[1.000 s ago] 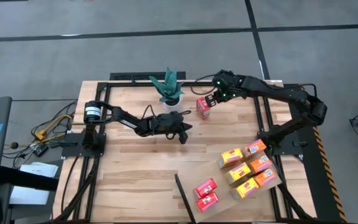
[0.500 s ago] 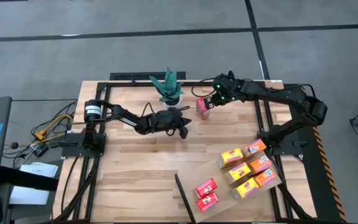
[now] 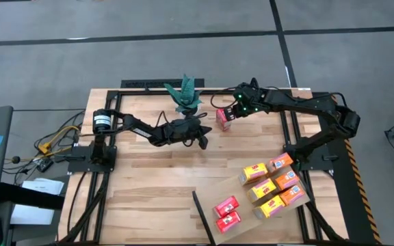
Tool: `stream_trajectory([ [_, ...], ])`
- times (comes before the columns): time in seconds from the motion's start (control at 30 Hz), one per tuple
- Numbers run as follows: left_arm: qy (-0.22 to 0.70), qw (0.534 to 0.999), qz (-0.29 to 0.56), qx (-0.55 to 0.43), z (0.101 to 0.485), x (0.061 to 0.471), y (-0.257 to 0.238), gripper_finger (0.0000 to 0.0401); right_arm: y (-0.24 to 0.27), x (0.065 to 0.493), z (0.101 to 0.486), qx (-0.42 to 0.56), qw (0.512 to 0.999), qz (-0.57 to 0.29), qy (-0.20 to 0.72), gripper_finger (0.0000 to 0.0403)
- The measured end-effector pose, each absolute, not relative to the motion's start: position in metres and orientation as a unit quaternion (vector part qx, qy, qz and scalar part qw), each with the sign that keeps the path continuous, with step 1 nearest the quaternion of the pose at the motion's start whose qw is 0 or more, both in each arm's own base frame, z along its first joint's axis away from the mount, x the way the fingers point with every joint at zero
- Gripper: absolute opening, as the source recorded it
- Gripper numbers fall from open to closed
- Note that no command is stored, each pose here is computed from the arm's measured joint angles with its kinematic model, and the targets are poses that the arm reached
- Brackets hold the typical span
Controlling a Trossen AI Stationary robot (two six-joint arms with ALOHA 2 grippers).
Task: Stack cereal on shelf
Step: Put the red cereal box on the shelf aligned with the other red cereal boxes
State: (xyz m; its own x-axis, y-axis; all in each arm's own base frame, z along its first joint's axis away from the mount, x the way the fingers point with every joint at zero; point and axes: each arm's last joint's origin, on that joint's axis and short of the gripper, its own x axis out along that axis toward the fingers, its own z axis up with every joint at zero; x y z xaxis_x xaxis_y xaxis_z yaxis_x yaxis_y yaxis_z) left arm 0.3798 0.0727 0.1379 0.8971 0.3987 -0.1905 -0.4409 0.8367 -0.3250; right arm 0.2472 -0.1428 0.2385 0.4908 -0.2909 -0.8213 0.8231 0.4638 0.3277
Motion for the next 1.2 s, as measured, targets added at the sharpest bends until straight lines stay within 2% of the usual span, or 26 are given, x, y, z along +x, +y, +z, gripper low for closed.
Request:
stream_trajectory([
  [0.3,0.082,0.963,0.214,-0.142,0.149,0.399,0.076,0.0000,-0.134,0.253,0.239,0.371,0.787,-0.338,0.359,0.0005],
  [0.73,0.074,0.954,0.257,-0.138,0.151,0.396,0.099,0.0000,-0.133,0.254,0.239,0.370,0.789,-0.336,0.358,0.0005],
  [1.2,0.067,0.952,0.260,-0.148,0.151,0.395,0.102,0.0000,-0.132,0.256,0.240,0.371,0.797,-0.319,0.354,0.0005],
])
